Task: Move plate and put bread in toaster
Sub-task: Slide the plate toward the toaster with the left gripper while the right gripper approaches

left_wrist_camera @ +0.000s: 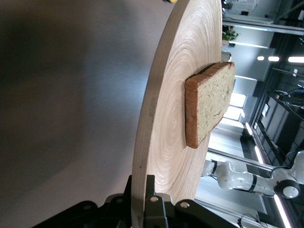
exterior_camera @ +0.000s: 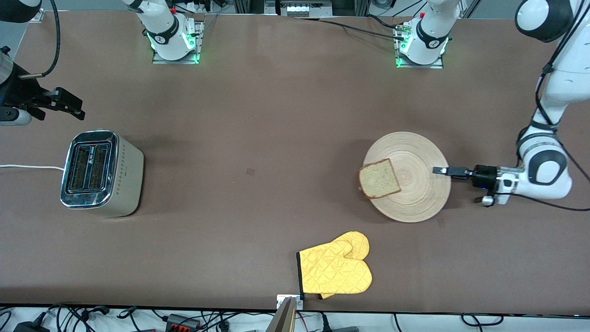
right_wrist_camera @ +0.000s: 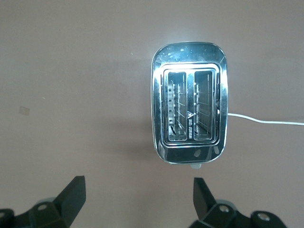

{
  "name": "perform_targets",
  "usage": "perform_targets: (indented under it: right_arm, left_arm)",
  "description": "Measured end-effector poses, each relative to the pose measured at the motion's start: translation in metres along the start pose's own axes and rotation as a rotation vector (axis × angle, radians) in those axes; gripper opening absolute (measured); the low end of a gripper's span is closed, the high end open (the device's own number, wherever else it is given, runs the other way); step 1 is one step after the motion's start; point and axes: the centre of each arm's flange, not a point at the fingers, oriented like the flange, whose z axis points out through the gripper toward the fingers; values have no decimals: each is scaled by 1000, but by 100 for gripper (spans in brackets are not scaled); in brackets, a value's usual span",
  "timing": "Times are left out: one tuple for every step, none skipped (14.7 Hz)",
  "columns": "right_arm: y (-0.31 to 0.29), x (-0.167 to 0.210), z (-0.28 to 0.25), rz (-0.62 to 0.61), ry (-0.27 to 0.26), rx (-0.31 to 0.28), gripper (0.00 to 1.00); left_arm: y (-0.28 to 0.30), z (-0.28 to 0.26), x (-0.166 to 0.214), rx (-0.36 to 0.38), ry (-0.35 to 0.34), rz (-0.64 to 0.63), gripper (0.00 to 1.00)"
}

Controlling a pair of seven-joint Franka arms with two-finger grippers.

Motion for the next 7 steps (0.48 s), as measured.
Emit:
perform_targets:
  right_arm:
    - [0,0,0,0,1,0,100]
    - [0,0,1,0,0,0,100]
    - [0,1,3,-1,-4,0,100]
    - [-1,3,8,-2,-14,1,100]
    - [-3,6,17,-7,-27,2,100]
    - [-8,12,30,-15,-41,5,100]
    - [-17,20,46,-31,-57,9,100]
  left_arm:
    - [8,27,10,-18,-23,8,9]
    - [17,56,20,-36,-41,15,9]
    - [26,85,30,-47,-49,23,9]
    - [34,113,39,-48,-56,30,9]
    - [42,141,45,-50,-68,36,9]
    - [48,170,49,-59,-86,38,9]
    - [54,199,52,-73,-104,38,9]
